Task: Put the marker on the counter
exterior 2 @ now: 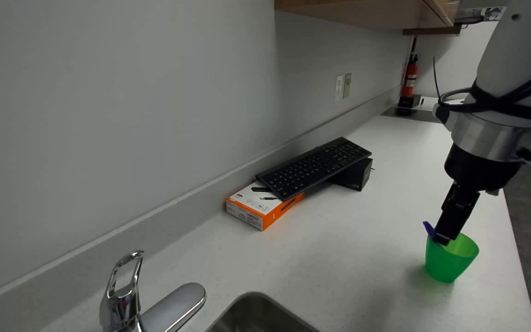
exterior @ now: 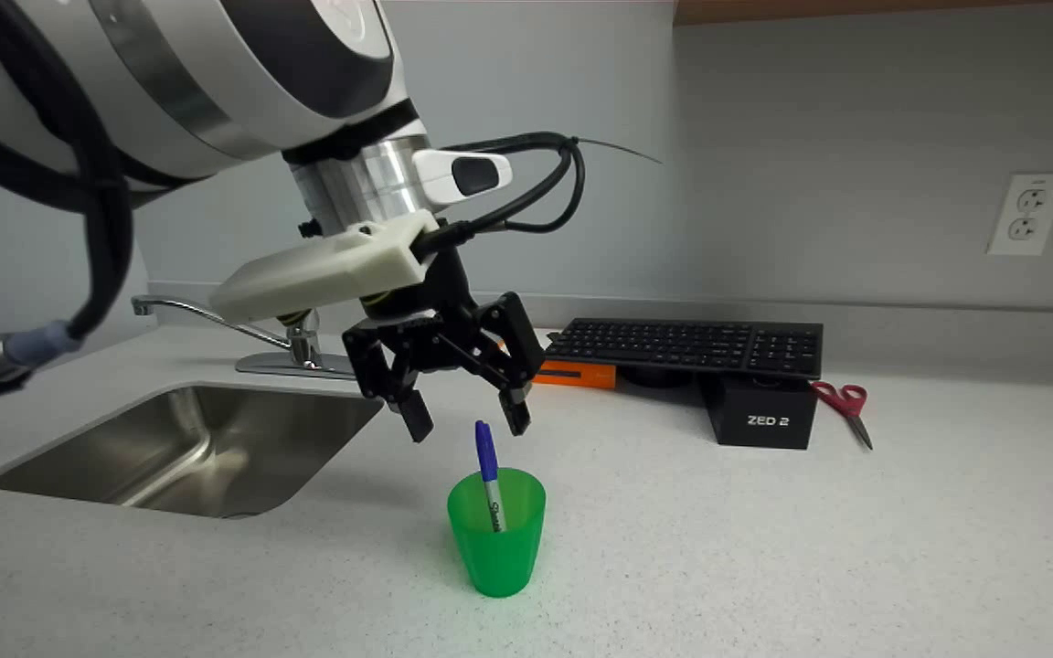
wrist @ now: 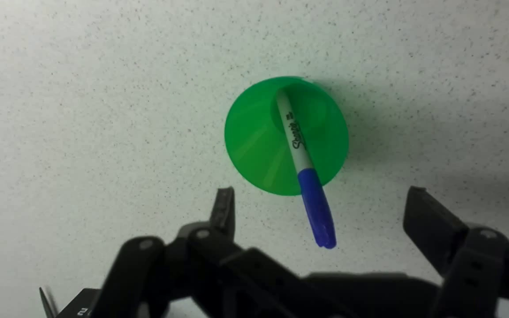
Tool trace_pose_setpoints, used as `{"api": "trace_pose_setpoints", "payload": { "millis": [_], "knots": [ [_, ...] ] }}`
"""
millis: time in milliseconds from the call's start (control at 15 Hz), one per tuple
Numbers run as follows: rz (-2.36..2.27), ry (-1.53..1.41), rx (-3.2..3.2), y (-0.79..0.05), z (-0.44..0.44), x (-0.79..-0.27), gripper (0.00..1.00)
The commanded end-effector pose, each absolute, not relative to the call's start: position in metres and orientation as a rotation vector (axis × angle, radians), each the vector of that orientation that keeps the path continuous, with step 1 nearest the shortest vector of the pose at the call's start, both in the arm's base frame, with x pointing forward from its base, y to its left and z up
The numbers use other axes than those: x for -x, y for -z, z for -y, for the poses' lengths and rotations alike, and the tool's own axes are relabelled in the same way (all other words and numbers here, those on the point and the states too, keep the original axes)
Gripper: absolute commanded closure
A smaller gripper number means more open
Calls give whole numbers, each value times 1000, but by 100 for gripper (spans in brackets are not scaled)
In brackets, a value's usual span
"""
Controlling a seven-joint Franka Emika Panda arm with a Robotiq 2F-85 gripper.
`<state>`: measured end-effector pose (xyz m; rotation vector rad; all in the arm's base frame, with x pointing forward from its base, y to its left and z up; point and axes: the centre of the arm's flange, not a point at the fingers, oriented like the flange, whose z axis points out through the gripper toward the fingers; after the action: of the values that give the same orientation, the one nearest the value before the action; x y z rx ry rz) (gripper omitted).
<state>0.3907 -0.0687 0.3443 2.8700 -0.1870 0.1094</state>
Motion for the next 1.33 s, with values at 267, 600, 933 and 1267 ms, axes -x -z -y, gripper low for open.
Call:
{"api": "trace_pose_setpoints", "payload": {
  "millis": [267,600,933,1267],
  "knots": [
    [300,-106,-2788,-315,78,-421,34],
    [314,-108,-2787,-316,80,-425,74],
    [303,-91,-2789,-341,81,-401,100],
    [194,-204,-2822,-398,75,-354,96]
  ]
}}
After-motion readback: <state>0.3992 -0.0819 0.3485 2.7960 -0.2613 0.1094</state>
